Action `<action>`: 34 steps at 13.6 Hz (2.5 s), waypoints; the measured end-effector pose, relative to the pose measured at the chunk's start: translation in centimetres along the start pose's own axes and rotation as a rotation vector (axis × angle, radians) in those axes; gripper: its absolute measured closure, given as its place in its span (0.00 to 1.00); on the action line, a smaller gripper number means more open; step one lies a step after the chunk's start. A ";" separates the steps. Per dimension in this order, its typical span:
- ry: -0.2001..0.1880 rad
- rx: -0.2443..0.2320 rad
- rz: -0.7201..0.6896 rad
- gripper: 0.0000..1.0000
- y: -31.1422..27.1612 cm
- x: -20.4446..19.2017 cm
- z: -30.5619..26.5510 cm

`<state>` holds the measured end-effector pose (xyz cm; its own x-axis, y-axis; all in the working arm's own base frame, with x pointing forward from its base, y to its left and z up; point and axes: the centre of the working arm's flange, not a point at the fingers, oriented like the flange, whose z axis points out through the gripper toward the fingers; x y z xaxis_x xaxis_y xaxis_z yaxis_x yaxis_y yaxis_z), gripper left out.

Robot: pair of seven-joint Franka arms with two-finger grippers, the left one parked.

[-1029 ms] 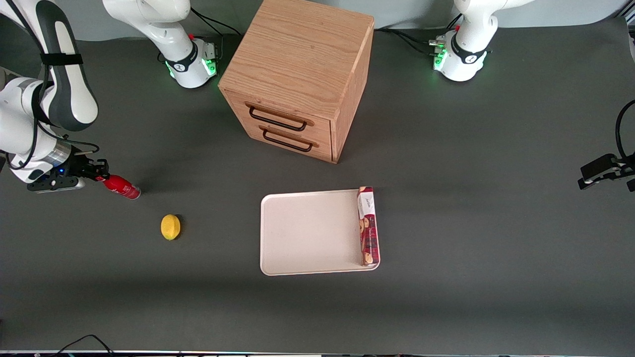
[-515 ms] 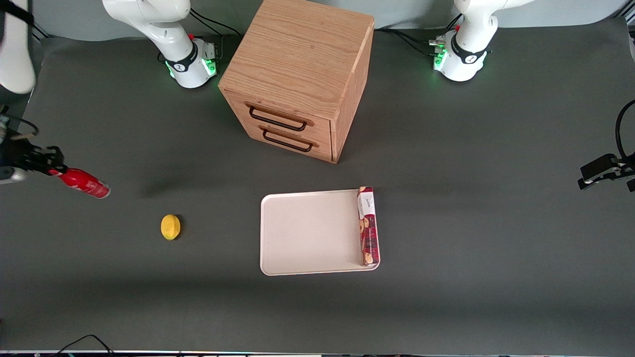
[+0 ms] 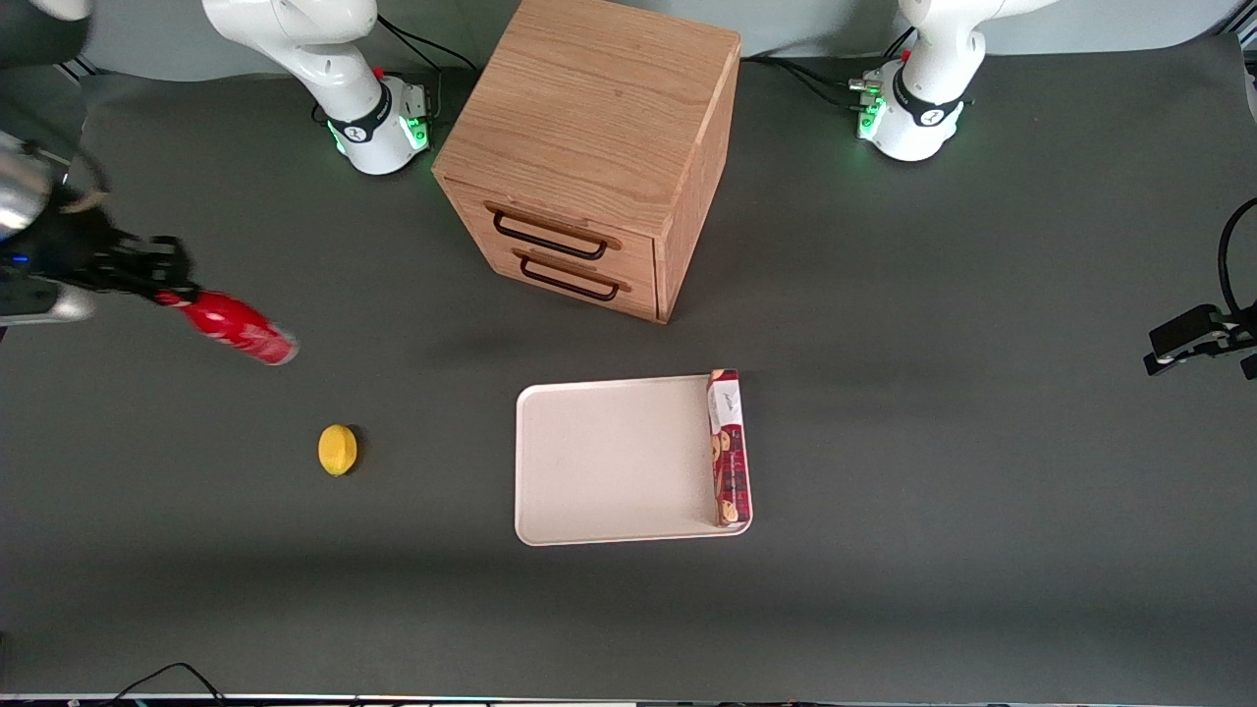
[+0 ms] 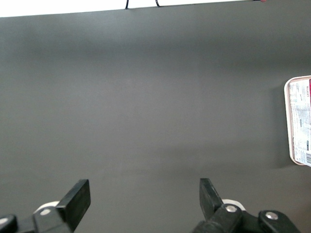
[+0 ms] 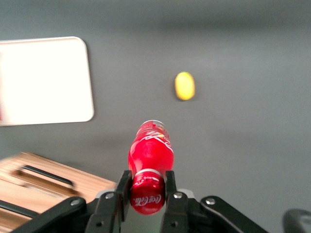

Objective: Place coke bottle on tray

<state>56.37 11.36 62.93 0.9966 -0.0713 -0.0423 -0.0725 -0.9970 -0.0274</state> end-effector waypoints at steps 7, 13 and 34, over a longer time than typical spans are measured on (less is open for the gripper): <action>0.002 0.056 0.340 0.69 -16.9 2.7 12.2; 0.041 -0.030 0.460 0.69 -22.7 2.8 28.9; -0.069 -0.111 -0.014 0.00 9.5 -0.8 -0.9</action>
<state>54.90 1.97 63.64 0.9921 -0.0587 -0.1110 -0.0497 -0.9953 0.0826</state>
